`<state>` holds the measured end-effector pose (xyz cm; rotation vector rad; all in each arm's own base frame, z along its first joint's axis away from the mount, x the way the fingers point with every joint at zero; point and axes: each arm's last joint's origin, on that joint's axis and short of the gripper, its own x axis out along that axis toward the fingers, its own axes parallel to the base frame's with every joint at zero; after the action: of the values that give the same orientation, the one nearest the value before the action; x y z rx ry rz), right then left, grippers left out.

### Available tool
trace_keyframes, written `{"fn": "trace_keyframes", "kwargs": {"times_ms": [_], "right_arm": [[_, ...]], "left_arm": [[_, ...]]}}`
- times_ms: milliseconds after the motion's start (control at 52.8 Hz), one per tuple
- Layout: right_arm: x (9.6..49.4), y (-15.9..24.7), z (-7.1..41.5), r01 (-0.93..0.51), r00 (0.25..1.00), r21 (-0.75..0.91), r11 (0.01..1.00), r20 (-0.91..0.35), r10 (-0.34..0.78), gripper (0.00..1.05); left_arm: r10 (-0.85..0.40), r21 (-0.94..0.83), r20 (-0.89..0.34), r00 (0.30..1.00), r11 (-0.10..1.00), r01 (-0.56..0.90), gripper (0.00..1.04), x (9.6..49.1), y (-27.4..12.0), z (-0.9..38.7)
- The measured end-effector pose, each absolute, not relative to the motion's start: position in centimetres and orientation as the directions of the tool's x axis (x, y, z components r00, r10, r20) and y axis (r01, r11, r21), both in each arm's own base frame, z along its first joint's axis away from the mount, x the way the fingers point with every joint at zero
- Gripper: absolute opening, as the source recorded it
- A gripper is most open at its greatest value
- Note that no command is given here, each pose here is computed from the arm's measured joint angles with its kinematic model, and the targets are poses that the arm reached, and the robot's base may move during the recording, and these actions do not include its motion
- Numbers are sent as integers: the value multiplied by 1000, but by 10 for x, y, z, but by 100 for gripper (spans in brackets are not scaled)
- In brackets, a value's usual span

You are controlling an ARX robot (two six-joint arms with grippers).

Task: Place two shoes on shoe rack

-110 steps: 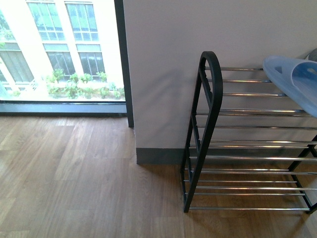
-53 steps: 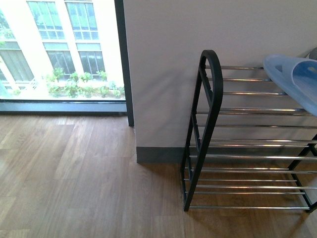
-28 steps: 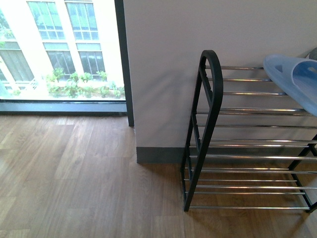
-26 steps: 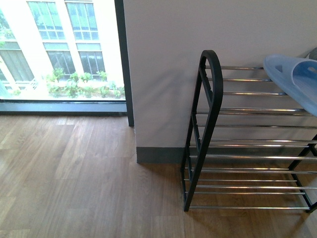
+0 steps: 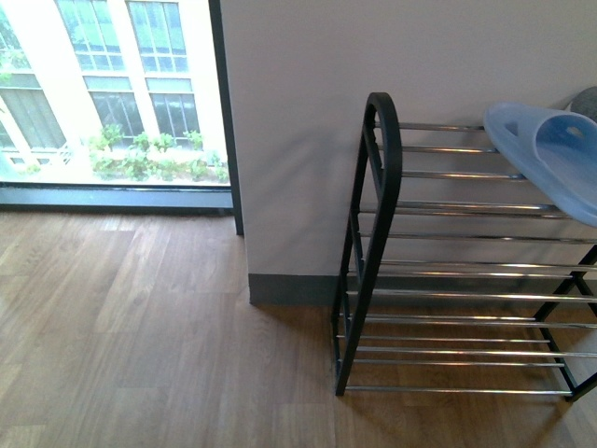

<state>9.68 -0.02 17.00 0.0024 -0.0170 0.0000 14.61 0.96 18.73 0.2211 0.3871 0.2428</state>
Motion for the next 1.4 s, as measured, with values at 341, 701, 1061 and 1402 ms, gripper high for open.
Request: {"fn": "trace_keyframes", "kwargs": {"times_ms": [341, 701, 1061, 1402], "right_arm": [[97, 0, 170, 1, 1000, 3, 1000, 15, -1, 96], [97, 0, 170, 8, 1000, 3, 1000, 16, -8, 96], [97, 0, 170, 4, 1000, 3, 1000, 16, -4, 96], [97, 0, 170, 4, 1000, 3, 1000, 16, -4, 96]], "left_arm": [[271, 257, -345, 898, 948, -188, 2, 146, 10, 187], [263, 254, -346, 901, 950, -180, 2, 146, 9, 187], [269, 256, -345, 899, 949, -185, 2, 146, 9, 187], [216, 108, -272, 938, 975, -193, 2, 157, 7, 193]]}}
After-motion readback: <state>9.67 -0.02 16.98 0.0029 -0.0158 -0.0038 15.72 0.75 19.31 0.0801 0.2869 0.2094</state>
